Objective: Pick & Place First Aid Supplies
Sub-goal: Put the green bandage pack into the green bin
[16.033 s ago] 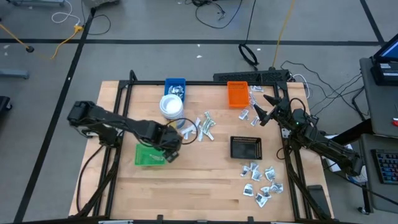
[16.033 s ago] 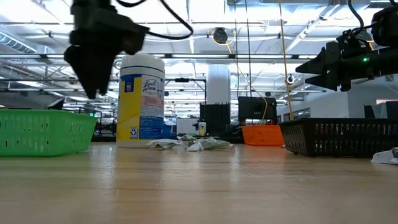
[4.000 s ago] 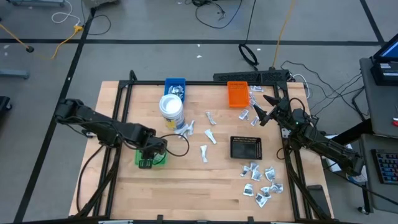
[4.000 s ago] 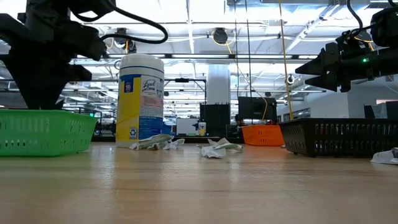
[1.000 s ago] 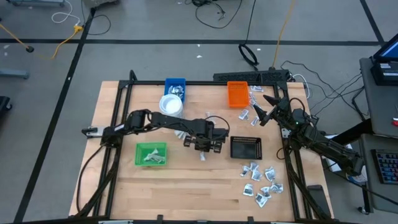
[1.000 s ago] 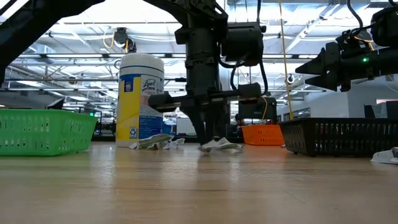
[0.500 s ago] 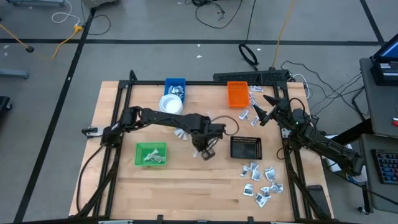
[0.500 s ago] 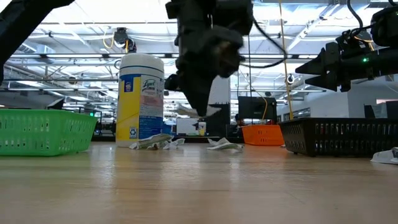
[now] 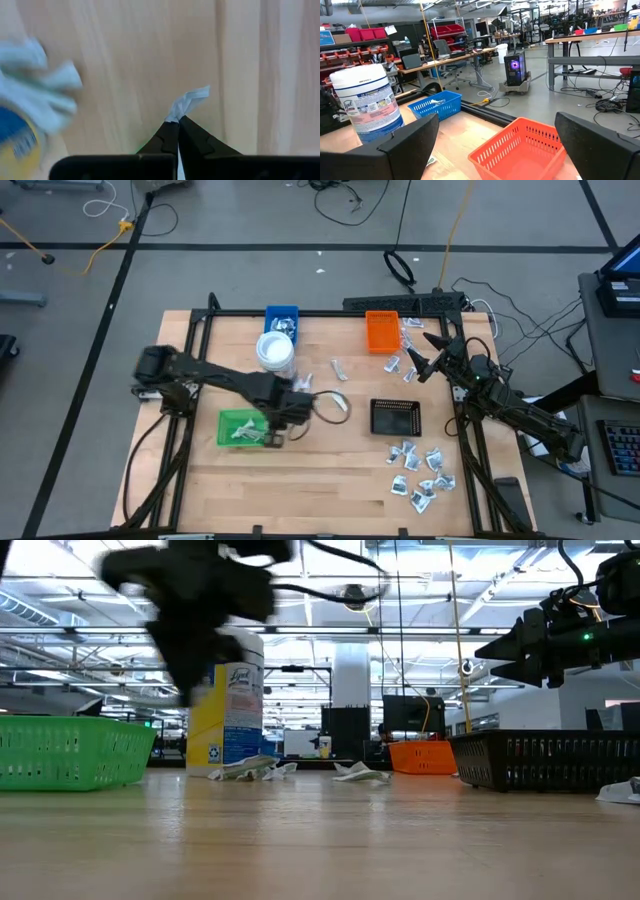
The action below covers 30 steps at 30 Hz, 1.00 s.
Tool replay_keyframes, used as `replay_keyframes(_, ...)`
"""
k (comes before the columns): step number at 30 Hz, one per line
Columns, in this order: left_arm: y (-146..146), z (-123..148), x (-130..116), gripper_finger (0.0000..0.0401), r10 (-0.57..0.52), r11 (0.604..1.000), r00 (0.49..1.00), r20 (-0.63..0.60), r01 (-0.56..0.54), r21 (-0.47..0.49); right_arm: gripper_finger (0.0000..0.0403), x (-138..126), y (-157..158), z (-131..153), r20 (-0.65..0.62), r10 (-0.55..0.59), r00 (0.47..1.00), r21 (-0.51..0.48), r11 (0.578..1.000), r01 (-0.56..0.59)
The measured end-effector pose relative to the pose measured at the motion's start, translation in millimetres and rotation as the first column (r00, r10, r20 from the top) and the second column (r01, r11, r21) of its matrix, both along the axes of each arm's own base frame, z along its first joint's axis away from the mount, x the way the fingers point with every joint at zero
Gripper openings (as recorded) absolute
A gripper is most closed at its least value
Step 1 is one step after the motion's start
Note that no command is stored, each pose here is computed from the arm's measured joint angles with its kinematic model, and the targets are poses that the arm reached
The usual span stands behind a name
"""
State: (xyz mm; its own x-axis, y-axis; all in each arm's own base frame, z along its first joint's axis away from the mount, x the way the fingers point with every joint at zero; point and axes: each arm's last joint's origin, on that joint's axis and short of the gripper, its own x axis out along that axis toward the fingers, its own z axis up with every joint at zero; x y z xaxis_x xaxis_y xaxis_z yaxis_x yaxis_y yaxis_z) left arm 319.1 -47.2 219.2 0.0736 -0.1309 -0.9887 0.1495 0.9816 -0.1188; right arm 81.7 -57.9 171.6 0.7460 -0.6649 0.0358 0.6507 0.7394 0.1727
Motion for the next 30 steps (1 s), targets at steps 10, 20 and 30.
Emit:
replay_keyframes(10,2.3,-6.2,-91.2,0.0001,-0.022,1.000,0.999,-0.027,0.022,0.002,0.0393,0.0,0.0,0.1,0.001,0.000,1.000,0.000,1.000,0.000)
replay_keyframes(20,0.7,-27.2,-111.3,0.0001,-0.020,1.000,1.000,-0.011,0.020,0.013,0.0393,0.0,0.0,0.0,0.000,0.000,1.000,0.000,1.000,0.000)
replay_keyframes(30,-5.5,-45.1,-113.0,0.0017,0.059,0.998,0.998,0.037,-0.058,-0.014,0.0393,0.0,0.0,0.1,0.001,0.000,1.000,0.000,1.000,0.000)
